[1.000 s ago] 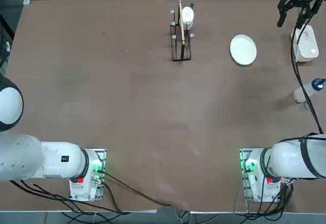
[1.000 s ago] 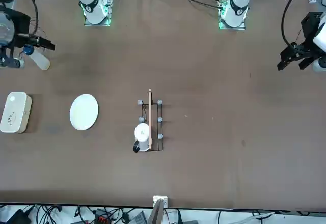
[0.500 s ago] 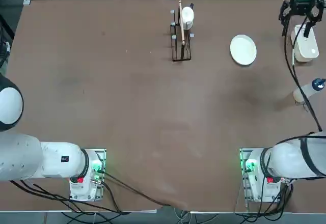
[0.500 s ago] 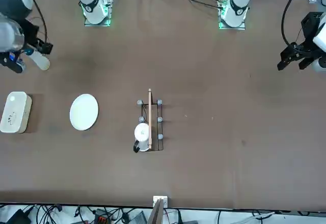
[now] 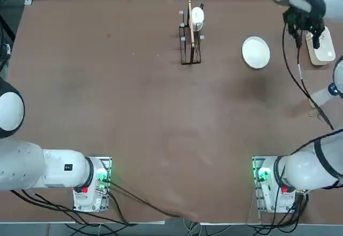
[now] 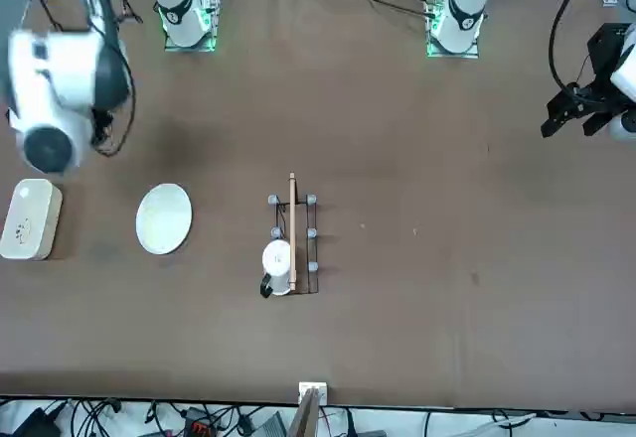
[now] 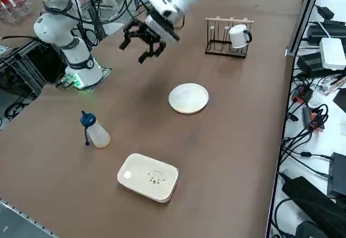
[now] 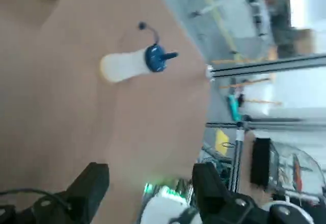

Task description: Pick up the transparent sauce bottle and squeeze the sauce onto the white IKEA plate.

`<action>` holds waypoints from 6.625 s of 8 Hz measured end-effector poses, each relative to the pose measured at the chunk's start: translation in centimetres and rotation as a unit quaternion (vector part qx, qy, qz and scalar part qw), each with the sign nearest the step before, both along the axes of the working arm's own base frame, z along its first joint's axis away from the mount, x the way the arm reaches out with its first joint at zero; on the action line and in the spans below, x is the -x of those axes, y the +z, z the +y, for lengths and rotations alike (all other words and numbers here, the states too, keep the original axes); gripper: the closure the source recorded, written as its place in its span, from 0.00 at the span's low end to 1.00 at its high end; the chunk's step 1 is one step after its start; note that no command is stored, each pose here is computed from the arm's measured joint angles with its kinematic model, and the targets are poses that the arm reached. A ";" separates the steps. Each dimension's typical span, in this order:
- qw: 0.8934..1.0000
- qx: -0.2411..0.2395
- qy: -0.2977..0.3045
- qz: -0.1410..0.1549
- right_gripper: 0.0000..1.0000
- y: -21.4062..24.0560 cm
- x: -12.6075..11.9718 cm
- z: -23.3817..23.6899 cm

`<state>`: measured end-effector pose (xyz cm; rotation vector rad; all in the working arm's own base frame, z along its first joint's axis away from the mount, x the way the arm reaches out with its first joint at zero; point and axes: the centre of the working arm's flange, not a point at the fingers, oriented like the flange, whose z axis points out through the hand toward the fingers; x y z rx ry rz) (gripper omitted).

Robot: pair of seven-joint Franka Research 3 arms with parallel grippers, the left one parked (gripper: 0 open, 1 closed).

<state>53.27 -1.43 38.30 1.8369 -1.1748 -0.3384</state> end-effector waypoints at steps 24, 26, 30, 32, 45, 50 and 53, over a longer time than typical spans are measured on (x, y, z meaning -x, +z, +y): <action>0.797 0.550 -0.103 -0.226 0.01 -29.1 11.3 -19.2; 0.801 0.550 -0.092 -0.218 0.11 -29.8 12.5 -18.8; 0.801 0.549 -0.084 -0.224 0.44 -29.6 12.2 -18.6; 0.802 0.546 -0.074 -0.230 0.53 -29.3 11.3 -18.0; 0.949 0.255 0.000 -0.185 0.60 -8.6 -10.7 2.2; 0.985 0.014 0.010 -0.174 0.64 -9.3 -11.0 13.5; 0.981 -0.120 0.028 -0.153 0.64 -10.0 -11.2 16.4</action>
